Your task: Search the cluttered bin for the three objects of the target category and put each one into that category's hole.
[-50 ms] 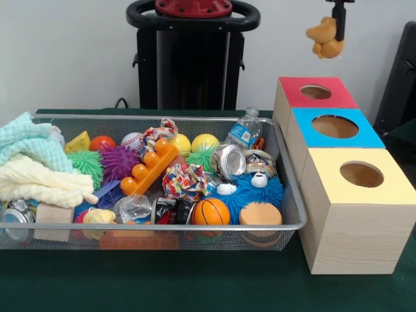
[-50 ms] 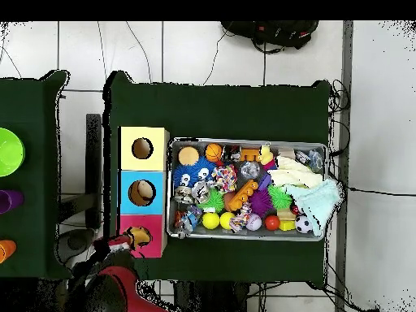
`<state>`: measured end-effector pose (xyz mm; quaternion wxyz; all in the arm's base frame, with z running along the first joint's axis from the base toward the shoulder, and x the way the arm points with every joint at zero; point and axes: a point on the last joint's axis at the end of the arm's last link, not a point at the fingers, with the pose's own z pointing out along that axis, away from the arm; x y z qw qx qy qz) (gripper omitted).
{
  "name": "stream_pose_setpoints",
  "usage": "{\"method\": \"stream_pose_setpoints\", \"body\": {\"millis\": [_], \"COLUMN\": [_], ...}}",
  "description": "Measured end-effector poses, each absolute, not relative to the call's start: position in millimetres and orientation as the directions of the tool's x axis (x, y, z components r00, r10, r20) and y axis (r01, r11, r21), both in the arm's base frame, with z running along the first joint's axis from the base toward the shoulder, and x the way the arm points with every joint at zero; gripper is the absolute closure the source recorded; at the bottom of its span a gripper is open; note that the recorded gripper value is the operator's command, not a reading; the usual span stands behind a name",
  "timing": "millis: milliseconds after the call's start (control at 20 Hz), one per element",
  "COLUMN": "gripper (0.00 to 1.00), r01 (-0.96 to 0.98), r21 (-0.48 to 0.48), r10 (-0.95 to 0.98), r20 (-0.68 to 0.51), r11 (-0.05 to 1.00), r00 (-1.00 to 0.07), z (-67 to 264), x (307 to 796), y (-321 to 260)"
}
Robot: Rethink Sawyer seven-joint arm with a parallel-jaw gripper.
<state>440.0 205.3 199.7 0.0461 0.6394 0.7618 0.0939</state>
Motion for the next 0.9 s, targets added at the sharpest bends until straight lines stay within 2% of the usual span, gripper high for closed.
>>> {"method": "stream_pose_setpoints", "body": {"millis": [300, 900], "gripper": [1.0, 1.0], "r01": [0.967, 0.955], "r21": [0.199, 0.171], "r10": [0.985, 0.965], "r20": [0.045, 0.06], "r11": [0.157, 0.241], "r00": [-0.169, -0.254], "z": [186.0, 166.1], "x": [438.6, 424.1], "y": [199.4, 223.4]}}
